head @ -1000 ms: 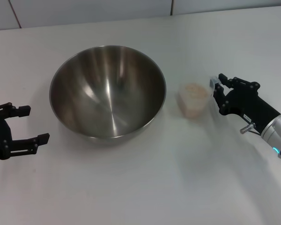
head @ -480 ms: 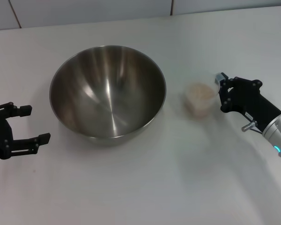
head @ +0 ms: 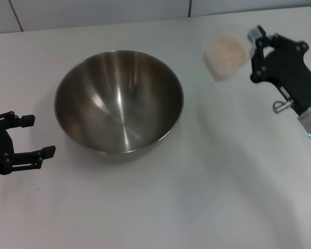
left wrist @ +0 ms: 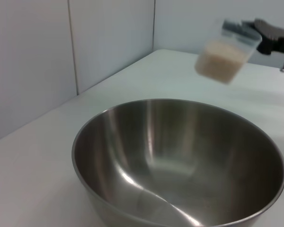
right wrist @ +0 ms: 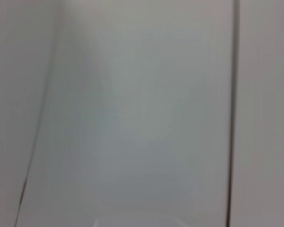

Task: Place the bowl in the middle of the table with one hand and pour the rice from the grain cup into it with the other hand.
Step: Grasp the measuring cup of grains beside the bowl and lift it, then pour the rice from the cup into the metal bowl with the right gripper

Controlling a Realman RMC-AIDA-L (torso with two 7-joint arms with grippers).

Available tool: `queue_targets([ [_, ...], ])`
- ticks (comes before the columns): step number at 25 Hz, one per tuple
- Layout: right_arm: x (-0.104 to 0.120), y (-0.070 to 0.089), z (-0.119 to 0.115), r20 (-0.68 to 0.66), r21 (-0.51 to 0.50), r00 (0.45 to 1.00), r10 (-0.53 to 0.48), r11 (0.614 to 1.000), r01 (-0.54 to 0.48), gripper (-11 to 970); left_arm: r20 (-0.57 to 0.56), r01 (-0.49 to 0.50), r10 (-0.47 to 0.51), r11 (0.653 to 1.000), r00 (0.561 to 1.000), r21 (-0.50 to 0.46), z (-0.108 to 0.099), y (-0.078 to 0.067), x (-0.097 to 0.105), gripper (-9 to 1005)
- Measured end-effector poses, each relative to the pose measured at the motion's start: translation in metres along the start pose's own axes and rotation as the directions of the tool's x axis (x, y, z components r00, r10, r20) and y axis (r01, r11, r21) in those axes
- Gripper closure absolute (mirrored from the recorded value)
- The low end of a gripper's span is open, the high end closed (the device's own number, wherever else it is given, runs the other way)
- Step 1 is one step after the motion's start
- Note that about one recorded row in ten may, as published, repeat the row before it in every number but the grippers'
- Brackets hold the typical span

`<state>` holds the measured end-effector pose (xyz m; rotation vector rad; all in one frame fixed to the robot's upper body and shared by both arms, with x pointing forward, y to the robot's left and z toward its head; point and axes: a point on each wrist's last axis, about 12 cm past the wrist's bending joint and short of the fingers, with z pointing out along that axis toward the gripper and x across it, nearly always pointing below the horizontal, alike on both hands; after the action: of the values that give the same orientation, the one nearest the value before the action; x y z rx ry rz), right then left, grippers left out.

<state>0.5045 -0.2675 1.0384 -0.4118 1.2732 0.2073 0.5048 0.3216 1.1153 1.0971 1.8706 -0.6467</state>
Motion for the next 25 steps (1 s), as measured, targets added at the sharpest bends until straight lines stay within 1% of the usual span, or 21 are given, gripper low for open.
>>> queue_targets([
  [2,-0.007,0.008,0.015,0.056,-0.01,0.994,-0.092,0.996,0.093,949,0.0,-0.001,0.001,1.0,1.0,0.0,0.0,0.0,0.0,132],
  [4,-0.012,0.019,0.03,0.096,-0.012,0.974,-0.203,0.979,0.205,949,0.0,-0.001,0.001,1.0,1.0,0.0,0.0,0.0,0.0,133],
  [6,-0.017,0.034,0.043,0.122,-0.005,0.931,-0.343,0.938,0.346,949,0.0,0.0,0.0,1.0,1.0,0.001,0.0,0.0,0.0,133],
  [7,-0.019,0.042,0.048,0.131,0.002,0.901,-0.414,0.909,0.417,949,0.0,0.0,0.0,1.0,1.0,0.001,0.001,0.0,0.0,133],
  [9,-0.022,0.056,0.056,0.138,0.028,0.808,-0.572,0.818,0.574,949,-0.001,0.002,-0.002,1.0,1.0,0.002,0.001,0.0,0.0,134],
  [10,-0.024,0.06,0.058,0.138,0.04,0.765,-0.629,0.776,0.63,949,-0.001,0.004,-0.004,1.0,1.0,0.002,0.001,0.0,0.0,134],
  [11,-0.025,0.065,0.06,0.136,0.055,0.706,-0.695,0.717,0.695,949,-0.002,0.006,-0.006,1.0,1.0,0.002,0.0,0.0,0.0,134],
  [12,-0.027,0.07,0.062,0.136,0.071,0.637,-0.759,0.648,0.758,949,-0.002,0.007,-0.007,1.0,1.0,0.002,0.0,0.0,-0.001,135],
  [13,-0.03,0.075,0.065,0.135,0.092,0.525,-0.84,0.538,0.838,949,-0.003,0.008,-0.008,1.0,1.0,0.003,0.0,0.0,-0.001,135],
  [14,-0.031,0.077,0.065,0.136,0.099,0.477,-0.868,0.491,0.865,950,-0.003,0.008,-0.008,1.0,1.0,0.003,0.0,0.0,-0.001,135],
  [15,-0.031,0.077,0.065,0.136,0.099,0.477,-0.868,0.491,0.865,950,-0.003,0.008,-0.008,1.0,1.0,0.003,0.0,0.0,-0.001,135],
  [16,-0.032,0.08,0.067,0.147,0.106,0.406,-0.902,0.422,0.9,950,-0.004,0.007,-0.007,1.0,1.0,0.004,0.001,0.0,-0.001,135],
  [17,-0.032,0.08,0.067,0.147,0.106,0.406,-0.902,0.422,0.9,950,-0.004,0.007,-0.007,1.0,1.0,0.004,0.001,0.0,-0.001,135],
  [18,-0.032,0.084,0.067,0.17,0.105,0.352,-0.92,0.372,0.922,950,-0.004,0.006,-0.006,1.0,1.0,0.004,0.001,0.0,-0.001,135],
  [19,-0.032,0.086,0.067,0.186,0.103,0.319,-0.929,0.341,0.934,950,-0.004,0.005,-0.005,1.0,1.0,0.004,0.001,0.001,-0.001,135],
  [20,-0.032,0.086,0.067,0.186,0.103,0.319,-0.929,0.341,0.934,950,-0.004,0.005,-0.005,1.0,1.0,0.005,0.001,0.001,-0.002,135],
  [21,-0.032,0.088,0.067,0.197,0.102,0.299,-0.934,0.323,0.941,950,-0.004,0.005,-0.005,1.0,1.0,0.005,0.001,0.001,-0.002,135],
  [22,-0.032,0.09,0.067,0.212,0.099,0.265,-0.941,0.29,0.952,950,-0.004,0.004,-0.004,1.0,1.0,0.006,0.001,0.001,-0.002,135],
  [23,-0.03,0.094,0.067,0.233,0.092,0.214,-0.948,0.241,0.966,950,-0.004,0.004,-0.004,1.0,1.0,0.006,0.001,0.001,-0.002,135],
  [24,-0.03,0.094,0.067,0.233,0.092,0.214,-0.948,0.241,0.966,950,-0.003,0.003,-0.003,1.0,1.0,0.008,0.002,0.001,-0.003,135],
  [25,-0.029,0.095,0.068,0.243,0.087,0.188,-0.952,0.215,0.973,950,-0.003,0.003,-0.003,1.0,1.0,0.008,0.002,0.001,-0.003,135],
])
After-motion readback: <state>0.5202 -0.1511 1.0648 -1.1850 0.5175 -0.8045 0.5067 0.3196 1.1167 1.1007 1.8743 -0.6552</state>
